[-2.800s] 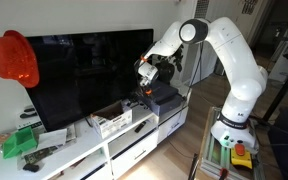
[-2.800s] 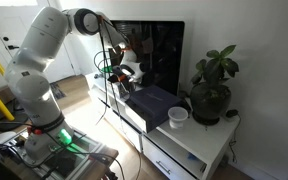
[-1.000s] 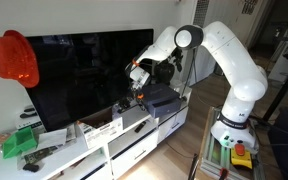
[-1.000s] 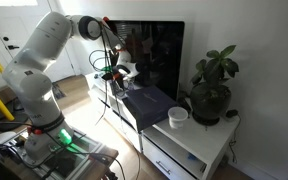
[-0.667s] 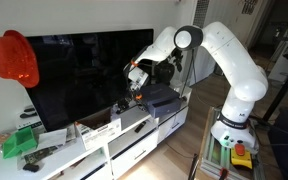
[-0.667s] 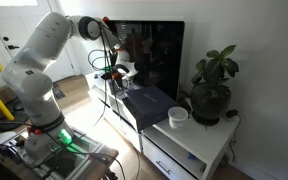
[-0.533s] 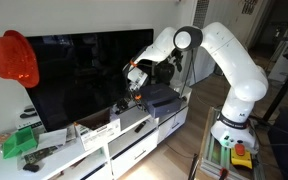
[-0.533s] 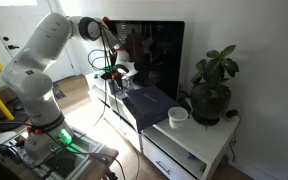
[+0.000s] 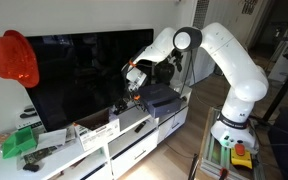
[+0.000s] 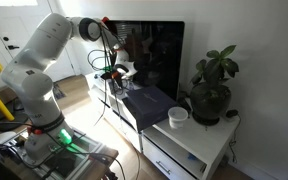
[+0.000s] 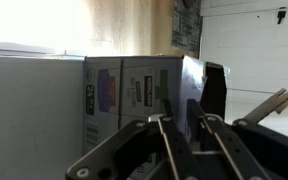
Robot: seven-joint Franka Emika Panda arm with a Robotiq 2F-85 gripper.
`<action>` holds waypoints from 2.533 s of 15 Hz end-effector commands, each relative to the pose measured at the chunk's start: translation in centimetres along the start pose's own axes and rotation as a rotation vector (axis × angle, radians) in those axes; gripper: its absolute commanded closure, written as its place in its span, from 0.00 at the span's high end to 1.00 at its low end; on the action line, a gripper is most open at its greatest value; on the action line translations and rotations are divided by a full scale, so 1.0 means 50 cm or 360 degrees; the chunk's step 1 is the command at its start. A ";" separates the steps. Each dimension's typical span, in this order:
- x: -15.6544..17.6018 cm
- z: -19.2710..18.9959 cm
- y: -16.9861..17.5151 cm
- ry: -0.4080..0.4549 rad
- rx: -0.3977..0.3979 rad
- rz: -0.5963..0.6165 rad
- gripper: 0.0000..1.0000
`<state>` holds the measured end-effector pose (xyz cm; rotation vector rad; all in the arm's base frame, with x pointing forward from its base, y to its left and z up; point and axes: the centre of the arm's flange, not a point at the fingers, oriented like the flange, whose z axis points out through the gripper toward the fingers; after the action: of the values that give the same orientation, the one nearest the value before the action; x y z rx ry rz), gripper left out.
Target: Move the white and purple box to the left slightly then put the purple packet close to the edge of the table
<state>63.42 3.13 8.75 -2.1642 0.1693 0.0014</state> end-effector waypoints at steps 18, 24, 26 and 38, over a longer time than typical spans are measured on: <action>0.013 -0.171 -0.172 -0.0229 -0.0959 -0.0877 1.00; 0.011 -0.160 -0.176 -0.0290 -0.1097 -0.1077 1.00; 0.015 -0.152 -0.184 -0.0312 -0.1210 -0.1229 1.00; 0.055 -0.074 -0.143 -0.0302 -0.1494 -0.1838 1.00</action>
<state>66.60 3.90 17.80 -2.8359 -1.3629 -0.4080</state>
